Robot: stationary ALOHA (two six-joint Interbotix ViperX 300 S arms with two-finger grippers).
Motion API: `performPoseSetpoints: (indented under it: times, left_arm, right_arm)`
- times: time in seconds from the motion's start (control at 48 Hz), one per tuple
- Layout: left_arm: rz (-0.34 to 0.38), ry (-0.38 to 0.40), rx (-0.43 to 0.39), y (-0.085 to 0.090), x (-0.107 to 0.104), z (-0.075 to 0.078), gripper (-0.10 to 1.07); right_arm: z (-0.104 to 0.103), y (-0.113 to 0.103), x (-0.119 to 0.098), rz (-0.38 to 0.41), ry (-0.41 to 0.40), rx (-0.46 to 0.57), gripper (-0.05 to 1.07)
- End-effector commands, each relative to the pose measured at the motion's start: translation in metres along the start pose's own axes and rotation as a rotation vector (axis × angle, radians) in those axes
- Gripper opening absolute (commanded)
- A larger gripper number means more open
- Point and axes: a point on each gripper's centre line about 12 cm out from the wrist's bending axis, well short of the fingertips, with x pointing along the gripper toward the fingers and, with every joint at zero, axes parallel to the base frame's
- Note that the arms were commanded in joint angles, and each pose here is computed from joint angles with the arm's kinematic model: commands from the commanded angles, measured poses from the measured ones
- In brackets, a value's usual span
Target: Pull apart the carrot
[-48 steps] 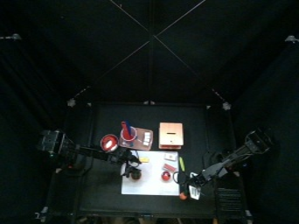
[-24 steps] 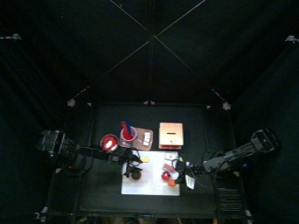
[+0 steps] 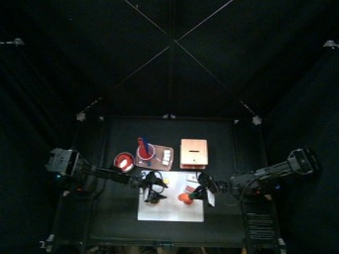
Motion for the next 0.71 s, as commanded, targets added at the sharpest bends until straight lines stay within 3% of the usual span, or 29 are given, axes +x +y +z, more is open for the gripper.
performPoseSetpoints:
  times: [0.0, 0.438, 0.688]
  left_arm:
    - [-0.013, -0.037, 0.009, -0.003, 0.007, 0.012, 0.98]
    - [-0.016, -0.077, 0.023, -0.002, 0.021, 0.028, 1.02]
    - [-0.004, -0.093, 0.14, 0.002, 0.036, 0.035, 1.02]
  right_arm:
    - [0.029, 0.01, -0.007, 0.036, -0.092, 0.001, 0.34]
    - [0.04, -0.005, -0.004, -0.009, -0.139, -0.059, 0.34]
    - [0.043, -0.008, -0.004, -0.008, -0.167, -0.08, 0.34]
